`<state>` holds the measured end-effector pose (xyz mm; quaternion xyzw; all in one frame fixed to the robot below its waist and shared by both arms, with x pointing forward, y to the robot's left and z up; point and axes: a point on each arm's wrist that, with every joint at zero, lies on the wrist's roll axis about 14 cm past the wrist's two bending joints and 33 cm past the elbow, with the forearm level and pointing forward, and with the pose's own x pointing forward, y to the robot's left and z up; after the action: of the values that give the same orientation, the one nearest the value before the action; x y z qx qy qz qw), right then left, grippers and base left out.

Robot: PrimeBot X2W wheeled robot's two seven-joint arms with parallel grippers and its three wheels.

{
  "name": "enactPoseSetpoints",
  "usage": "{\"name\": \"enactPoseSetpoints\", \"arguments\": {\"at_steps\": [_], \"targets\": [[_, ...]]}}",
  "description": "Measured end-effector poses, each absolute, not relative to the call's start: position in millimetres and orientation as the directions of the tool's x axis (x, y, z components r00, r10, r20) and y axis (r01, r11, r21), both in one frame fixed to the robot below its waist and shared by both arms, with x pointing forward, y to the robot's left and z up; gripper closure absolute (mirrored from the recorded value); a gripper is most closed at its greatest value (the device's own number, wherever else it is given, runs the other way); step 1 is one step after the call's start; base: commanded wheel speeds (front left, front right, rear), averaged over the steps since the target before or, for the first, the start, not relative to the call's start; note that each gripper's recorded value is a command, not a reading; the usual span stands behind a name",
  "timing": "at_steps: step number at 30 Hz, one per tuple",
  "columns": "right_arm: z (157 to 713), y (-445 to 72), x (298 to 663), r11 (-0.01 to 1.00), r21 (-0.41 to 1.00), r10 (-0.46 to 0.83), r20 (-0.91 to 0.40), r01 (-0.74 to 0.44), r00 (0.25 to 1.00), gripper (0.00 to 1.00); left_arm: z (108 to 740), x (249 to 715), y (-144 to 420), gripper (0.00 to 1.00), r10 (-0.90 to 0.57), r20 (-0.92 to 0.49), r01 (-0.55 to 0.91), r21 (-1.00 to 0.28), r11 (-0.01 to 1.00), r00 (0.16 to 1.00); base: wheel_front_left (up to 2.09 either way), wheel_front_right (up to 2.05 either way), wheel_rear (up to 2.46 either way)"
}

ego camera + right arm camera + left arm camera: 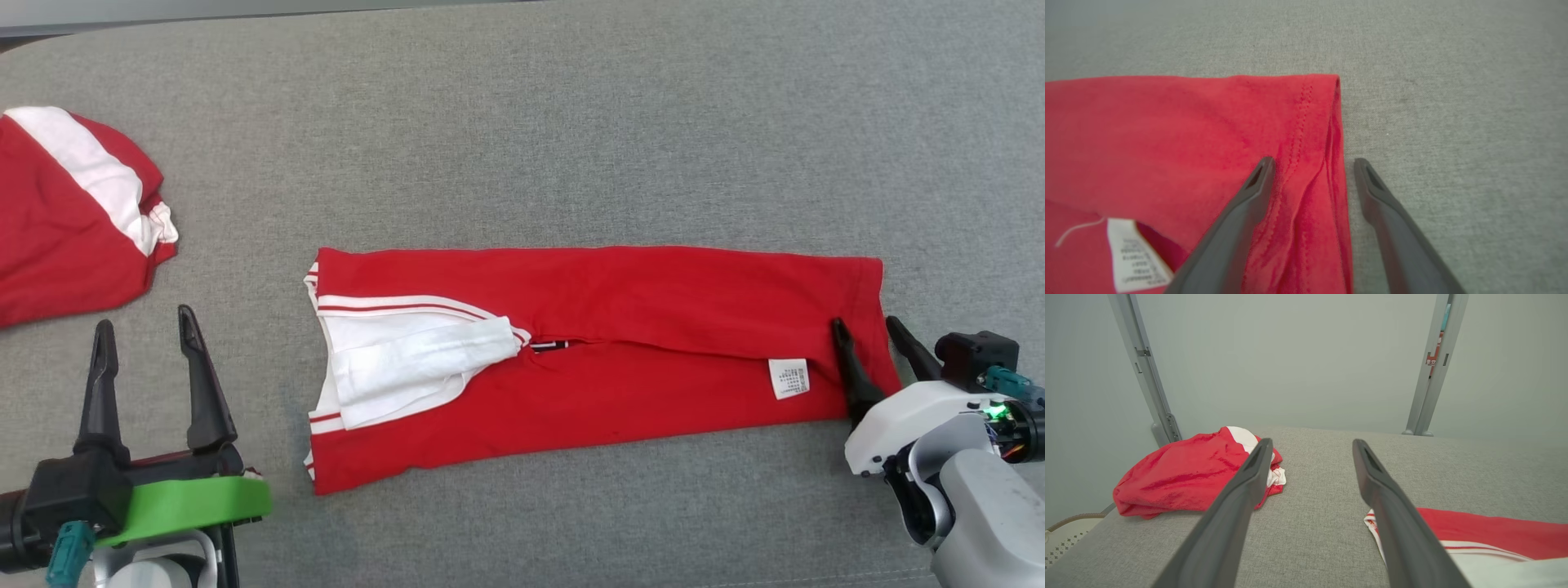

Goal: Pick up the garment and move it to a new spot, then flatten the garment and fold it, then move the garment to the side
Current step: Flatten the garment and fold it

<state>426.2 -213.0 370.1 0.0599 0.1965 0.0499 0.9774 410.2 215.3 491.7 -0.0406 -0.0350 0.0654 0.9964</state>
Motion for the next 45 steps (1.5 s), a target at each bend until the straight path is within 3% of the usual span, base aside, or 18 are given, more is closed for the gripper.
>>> {"name": "enactPoseSetpoints", "arguments": {"at_steps": [2, 3, 4, 5, 11, 18, 24, 30, 36, 45], "targets": [[366.4, -207.8, 424.6, 0.986, 0.144, 0.135, -0.396, -0.084, 0.908, 0.0, 488.9, 409.9, 211.6, 0.0, 0.121, 0.056, -0.116, -0.072, 0.991, 0.991, 0.0, 0.0, 0.0], [366.0, -204.5, 424.5, 0.984, 0.155, 0.142, -0.397, -0.086, 0.907, 0.29, 488.5, 409.7, 210.1, 0.0, 0.115, 0.054, -0.112, -0.06, 0.992, 0.992, 0.0, 0.0, 0.0], [365.1, -201.8, 424.0, 0.983, 0.163, 0.149, -0.403, -0.09, 0.903, 0.85, 486.6, 409.5, 208.2, 0.0, 0.108, 0.048, -0.106, -0.051, 0.993, 0.993, 0.0, 0.0, 0.0], [364.8, -199.8, 423.5, 0.981, 0.171, 0.155, -0.407, -0.091, 0.9, 1.0, 485.9, 409.5, 206.9, 0.0, 0.105, 0.046, -0.103, -0.047, 0.994, 0.993, 0.0, 0.0, 0.0], [372.4, -207.3, 422.9, 0.976, 0.211, 0.138, -0.387, -0.058, 0.912, 1.0, 485.0, 409.5, 204.5, 0.0, 0.101, 0.042, -0.1, -0.041, 0.994, 0.994, 0.0, 0.0, 0.0], [404.1, -301.5, 422.3, 0.989, 0.102, -0.065, -0.338, 0.105, 0.939, 1.0, 488.8, 406.9, 202.2, 0.0, 0.089, 0.05, -0.087, -0.045, 0.995, 0.995, 0.0, 0.0, 0.0], [425.9, -330.5, 417.5, 0.988, 0.06, -0.121, -0.306, 0.146, 0.944, 1.0, 491.8, 399.9, 200.5, 0.0, 0.079, 0.054, -0.077, -0.048, 0.996, 0.995, 0.0, 0.0, 0.0], [444.0, -291.0, 427.1, 0.989, 0.134, -0.029, -0.244, 0.063, 0.969, 1.0, 494.8, 394.0, 198.9, 0.0, 0.071, 0.059, -0.068, -0.054, 0.996, 0.996, 0.0, 0.0, 0.0], [456.0, -219.7, 426.7, 0.966, 0.243, 0.138, -0.199, -0.087, 0.97, 1.0, 496.5, 386.4, 200.6, 0.0, 0.077, 0.06, -0.073, -0.063, 0.995, 0.995, 0.0, 0.0, 0.0], [480.6, -91.8, 420.3, 0.869, 0.314, 0.44, -0.138, -0.382, 0.888, 1.0, 493.3, 381.6, 204.5, 0.0, 0.091, 0.048, -0.087, -0.075, 0.993, 0.995, 0.0, 0.0, 0.0]]}}
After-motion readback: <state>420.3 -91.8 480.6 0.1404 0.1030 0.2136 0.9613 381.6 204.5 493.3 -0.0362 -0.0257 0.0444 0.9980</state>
